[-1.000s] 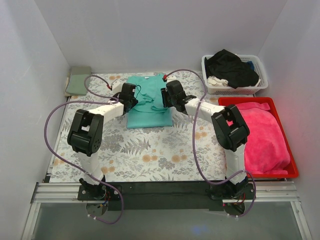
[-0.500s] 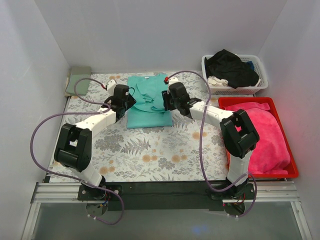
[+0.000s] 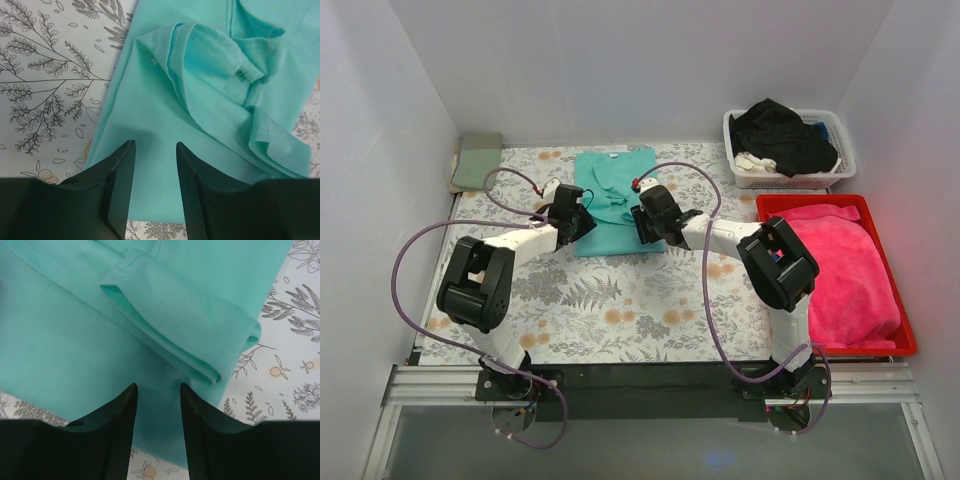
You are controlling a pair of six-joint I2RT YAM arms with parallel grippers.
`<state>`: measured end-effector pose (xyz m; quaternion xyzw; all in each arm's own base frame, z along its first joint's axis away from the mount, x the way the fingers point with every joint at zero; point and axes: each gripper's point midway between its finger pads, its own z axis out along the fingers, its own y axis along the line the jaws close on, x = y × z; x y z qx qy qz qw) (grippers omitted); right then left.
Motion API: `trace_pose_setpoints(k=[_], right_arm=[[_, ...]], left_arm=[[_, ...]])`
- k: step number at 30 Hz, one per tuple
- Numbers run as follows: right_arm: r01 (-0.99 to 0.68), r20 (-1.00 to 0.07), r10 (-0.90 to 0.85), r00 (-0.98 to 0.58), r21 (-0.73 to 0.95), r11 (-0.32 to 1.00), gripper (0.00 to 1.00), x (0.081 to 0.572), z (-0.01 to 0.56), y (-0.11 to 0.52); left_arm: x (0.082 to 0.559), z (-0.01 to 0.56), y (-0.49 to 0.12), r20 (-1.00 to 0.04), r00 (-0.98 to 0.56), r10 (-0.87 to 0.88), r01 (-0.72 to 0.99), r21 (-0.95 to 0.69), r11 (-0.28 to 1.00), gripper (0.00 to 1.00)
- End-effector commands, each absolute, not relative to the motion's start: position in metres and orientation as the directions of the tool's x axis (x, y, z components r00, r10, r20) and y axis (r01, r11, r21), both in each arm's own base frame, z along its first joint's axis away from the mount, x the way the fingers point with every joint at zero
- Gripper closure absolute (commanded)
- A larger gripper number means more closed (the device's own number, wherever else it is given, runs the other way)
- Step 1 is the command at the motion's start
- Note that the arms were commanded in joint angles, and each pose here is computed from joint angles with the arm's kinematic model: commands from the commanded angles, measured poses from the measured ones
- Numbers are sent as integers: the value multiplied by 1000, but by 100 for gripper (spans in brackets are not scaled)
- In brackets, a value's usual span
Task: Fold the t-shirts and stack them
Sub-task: Fold the folded rectangular tshirt in 1/3 of the way
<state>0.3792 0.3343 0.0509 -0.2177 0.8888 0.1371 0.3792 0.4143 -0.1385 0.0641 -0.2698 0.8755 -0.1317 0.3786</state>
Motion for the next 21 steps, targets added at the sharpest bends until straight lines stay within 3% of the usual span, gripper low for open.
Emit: trace_pose_setpoints(k=[1, 10, 19, 21], right_arm=[[-467, -746, -270, -609, 62, 882, 55, 399, 54, 341], [-432, -770, -267, -579, 12, 902, 55, 431, 61, 343], [-397, -825, -264, -500, -52, 916, 56, 515, 69, 342], [-386, -867, -245, -434, -67, 920, 56, 543, 97, 346]], left_arm=[[426, 67, -145, -591, -577, -564, -359, -436, 825, 64], [434, 42, -139, -582, -585, -565, -420, -378, 825, 64], [418, 17, -134, -551, -621, -558, -446, -337, 829, 64], [418, 18, -135, -553, -620, -556, -443, -338, 830, 64]])
